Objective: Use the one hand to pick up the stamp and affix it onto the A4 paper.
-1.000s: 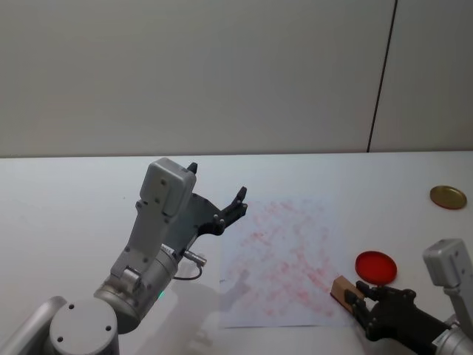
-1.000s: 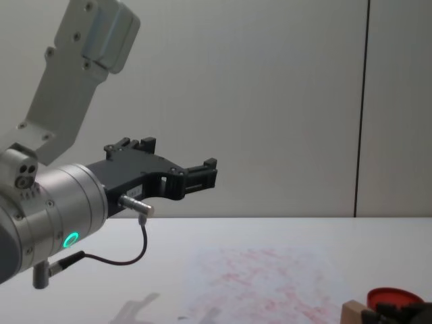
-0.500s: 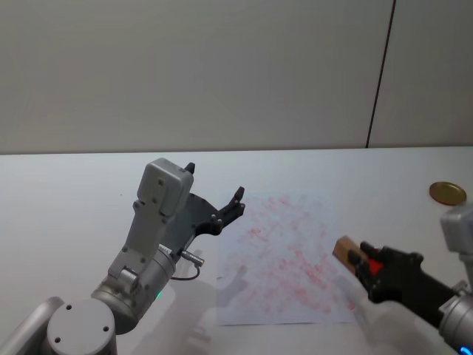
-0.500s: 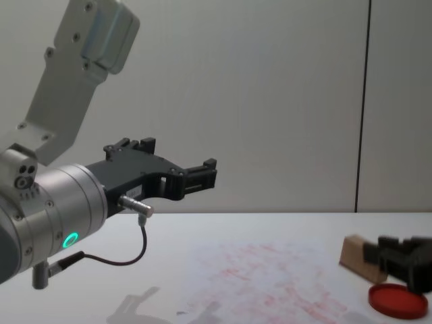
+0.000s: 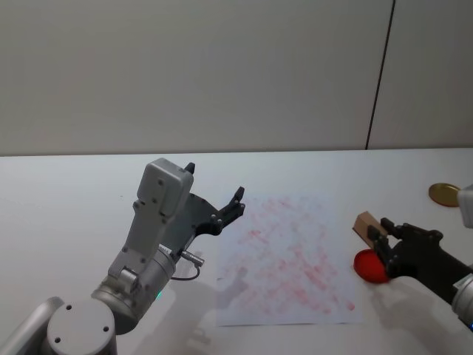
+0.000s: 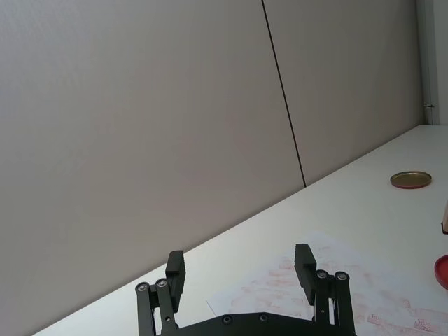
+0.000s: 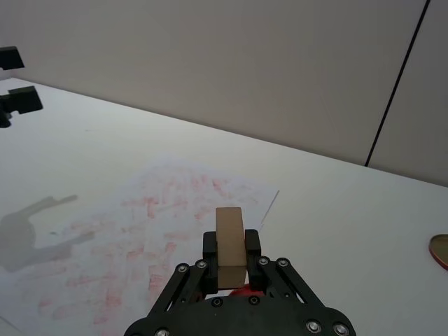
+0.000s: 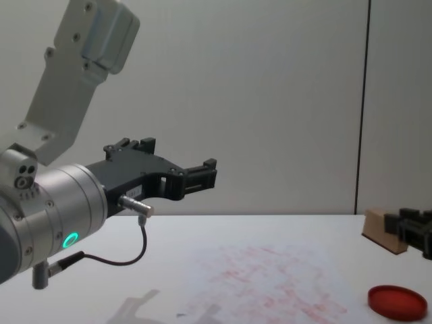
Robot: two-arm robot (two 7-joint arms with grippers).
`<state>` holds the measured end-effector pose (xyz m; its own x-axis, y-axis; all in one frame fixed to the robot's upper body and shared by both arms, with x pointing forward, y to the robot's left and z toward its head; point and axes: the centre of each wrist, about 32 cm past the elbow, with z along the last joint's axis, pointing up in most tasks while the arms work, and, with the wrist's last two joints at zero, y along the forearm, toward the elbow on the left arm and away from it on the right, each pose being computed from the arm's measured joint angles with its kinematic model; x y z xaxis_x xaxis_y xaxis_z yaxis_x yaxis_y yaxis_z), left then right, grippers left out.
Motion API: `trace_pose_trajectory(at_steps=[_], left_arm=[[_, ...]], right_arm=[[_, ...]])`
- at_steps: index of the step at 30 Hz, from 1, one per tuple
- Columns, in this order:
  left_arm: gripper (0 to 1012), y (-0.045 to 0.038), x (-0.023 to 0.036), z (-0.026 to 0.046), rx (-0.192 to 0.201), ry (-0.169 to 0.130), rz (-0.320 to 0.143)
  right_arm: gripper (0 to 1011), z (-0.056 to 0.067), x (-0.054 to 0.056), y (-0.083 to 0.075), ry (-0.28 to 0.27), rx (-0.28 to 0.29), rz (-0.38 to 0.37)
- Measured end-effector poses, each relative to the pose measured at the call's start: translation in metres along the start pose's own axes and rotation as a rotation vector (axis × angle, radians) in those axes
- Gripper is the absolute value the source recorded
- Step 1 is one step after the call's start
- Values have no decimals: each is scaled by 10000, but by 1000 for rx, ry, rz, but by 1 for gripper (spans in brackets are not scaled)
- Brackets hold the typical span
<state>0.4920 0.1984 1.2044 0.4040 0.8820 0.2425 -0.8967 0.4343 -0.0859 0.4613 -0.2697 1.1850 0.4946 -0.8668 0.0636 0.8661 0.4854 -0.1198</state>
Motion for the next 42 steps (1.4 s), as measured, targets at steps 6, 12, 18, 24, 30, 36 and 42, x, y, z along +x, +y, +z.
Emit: trace_pose_trajectory(at_steps=[6,12,18,24,30,36,42], left_arm=[[993,0,0,0,0,0,0],[993,0,0,0,0,0,0],[993,0,0,0,0,0,0],[993,0,0,0,0,0,0],[993,0,0,0,0,0,0],[993,0,0,0,0,0,0],[993,0,0,0,0,0,0]], right_arm=[[214,-47,59,21,5,-25,-24],[213,-116,95,43,13,-51,-42],[213,-179,110,67,21,-72,-49],[213,-239,107,93,28,-91,-50],[213,-283,101,117,31,-105,-50],[213,-316,97,132,31,-118,-51],[225,-346,91,141,29,-128,-55]])
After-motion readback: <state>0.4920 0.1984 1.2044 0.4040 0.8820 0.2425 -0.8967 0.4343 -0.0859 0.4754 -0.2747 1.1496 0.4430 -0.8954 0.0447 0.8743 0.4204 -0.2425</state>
